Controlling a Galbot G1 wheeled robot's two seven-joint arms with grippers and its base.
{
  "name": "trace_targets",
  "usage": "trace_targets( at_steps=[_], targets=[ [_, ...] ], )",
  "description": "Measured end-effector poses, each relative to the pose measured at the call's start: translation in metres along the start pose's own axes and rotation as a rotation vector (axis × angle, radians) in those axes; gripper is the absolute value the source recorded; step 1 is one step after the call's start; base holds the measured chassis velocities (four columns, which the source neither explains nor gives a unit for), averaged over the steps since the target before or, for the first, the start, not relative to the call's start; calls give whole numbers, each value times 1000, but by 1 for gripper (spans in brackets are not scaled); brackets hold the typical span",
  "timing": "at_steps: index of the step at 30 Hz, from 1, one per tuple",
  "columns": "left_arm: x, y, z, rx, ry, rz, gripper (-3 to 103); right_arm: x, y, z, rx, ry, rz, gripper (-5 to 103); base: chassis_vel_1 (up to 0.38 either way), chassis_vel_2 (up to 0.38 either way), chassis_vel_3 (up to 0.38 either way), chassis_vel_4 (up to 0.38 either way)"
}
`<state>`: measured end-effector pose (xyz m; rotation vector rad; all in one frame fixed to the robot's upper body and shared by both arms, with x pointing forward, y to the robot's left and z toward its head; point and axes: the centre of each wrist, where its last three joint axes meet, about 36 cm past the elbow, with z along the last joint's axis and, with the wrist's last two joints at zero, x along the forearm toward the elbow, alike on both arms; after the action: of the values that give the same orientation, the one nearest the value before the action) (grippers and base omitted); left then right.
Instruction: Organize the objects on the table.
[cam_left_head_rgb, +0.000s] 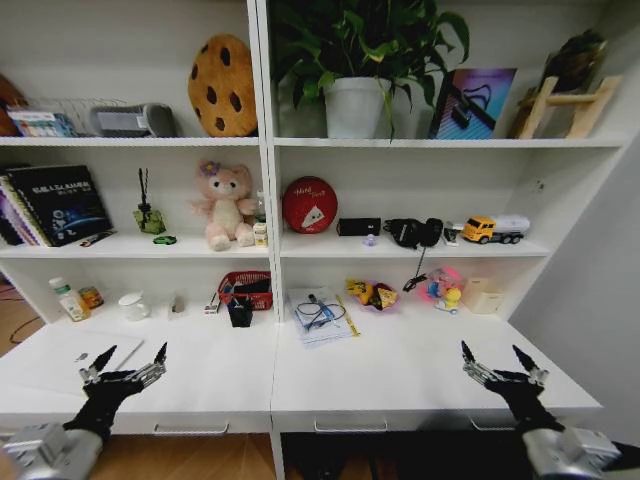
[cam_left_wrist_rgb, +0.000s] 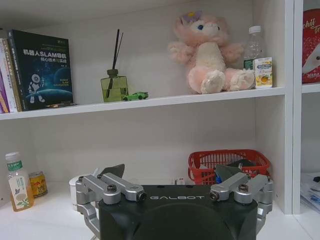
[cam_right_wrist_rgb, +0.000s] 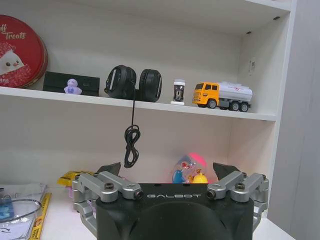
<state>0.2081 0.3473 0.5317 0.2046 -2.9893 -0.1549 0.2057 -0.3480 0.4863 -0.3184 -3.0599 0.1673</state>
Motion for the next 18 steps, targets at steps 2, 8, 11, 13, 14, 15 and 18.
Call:
trace_targets(
  at_steps=[2, 8, 11, 13, 14, 15, 18],
  targets=[
    [0, 0, 0, 0, 0, 0, 100, 0, 0, 0, 0, 3, 0, 100, 0, 0, 0, 0],
    [0, 0, 0, 0, 0, 0, 100, -1, 1, 0, -3, 5, -1, 100, 0, 0, 0, 0],
    [0, 0, 0, 0, 0, 0, 100, -1, 1, 1, -3, 5, -1, 100, 0, 0, 0, 0],
    [0, 0, 0, 0, 0, 0, 100, -2, 1, 1, -3, 6, -1, 100, 0, 0, 0, 0],
    [0, 0, 0, 0, 0, 0, 100, -2, 1, 1, -3, 6, -1, 100, 0, 0, 0, 0],
    [0, 0, 0, 0, 0, 0, 100, -2, 1, 1, -3, 6, -1, 100, 0, 0, 0, 0],
    [0, 0, 0, 0, 0, 0, 100, -2, 1, 2, -3, 7, -1, 100, 6, 8, -3, -17]
  ],
)
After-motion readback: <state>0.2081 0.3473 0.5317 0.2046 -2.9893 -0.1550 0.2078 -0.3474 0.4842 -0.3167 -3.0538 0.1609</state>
